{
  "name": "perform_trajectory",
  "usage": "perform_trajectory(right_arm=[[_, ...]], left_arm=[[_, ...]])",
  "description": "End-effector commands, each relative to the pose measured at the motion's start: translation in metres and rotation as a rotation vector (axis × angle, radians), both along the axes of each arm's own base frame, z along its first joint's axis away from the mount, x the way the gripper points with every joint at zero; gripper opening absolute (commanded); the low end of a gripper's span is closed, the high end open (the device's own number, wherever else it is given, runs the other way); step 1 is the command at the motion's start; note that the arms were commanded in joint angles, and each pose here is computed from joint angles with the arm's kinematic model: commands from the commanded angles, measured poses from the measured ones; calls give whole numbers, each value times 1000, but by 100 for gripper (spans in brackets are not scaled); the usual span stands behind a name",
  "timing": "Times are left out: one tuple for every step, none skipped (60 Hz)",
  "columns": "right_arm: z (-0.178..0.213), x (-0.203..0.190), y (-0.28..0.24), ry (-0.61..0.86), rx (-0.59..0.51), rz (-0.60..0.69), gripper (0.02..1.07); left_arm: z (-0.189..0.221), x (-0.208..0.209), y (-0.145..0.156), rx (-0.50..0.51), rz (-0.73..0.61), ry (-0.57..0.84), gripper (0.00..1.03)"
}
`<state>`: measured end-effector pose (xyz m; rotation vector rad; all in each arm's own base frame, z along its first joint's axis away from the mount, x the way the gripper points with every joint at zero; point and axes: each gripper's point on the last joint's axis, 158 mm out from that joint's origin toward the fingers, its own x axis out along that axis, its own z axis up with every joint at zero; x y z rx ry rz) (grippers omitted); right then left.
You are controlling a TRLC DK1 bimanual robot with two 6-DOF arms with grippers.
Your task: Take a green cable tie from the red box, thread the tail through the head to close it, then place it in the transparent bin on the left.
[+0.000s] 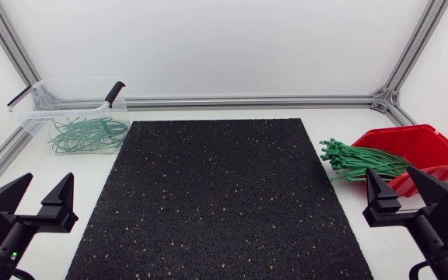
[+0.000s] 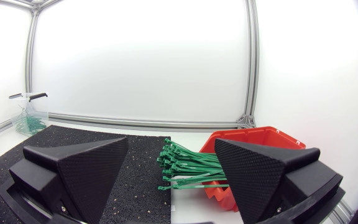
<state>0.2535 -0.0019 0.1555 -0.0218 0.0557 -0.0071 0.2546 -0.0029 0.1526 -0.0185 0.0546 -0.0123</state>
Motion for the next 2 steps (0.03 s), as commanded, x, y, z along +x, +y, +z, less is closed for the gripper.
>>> perform_trajectory(right_arm=[[-6,1,0,1,21,-4,103],[-6,1,0,1,21,-4,103]], left_arm=[[-21,1,0,18,-3,42,99],[-21,1,0,18,-3,42,99]])
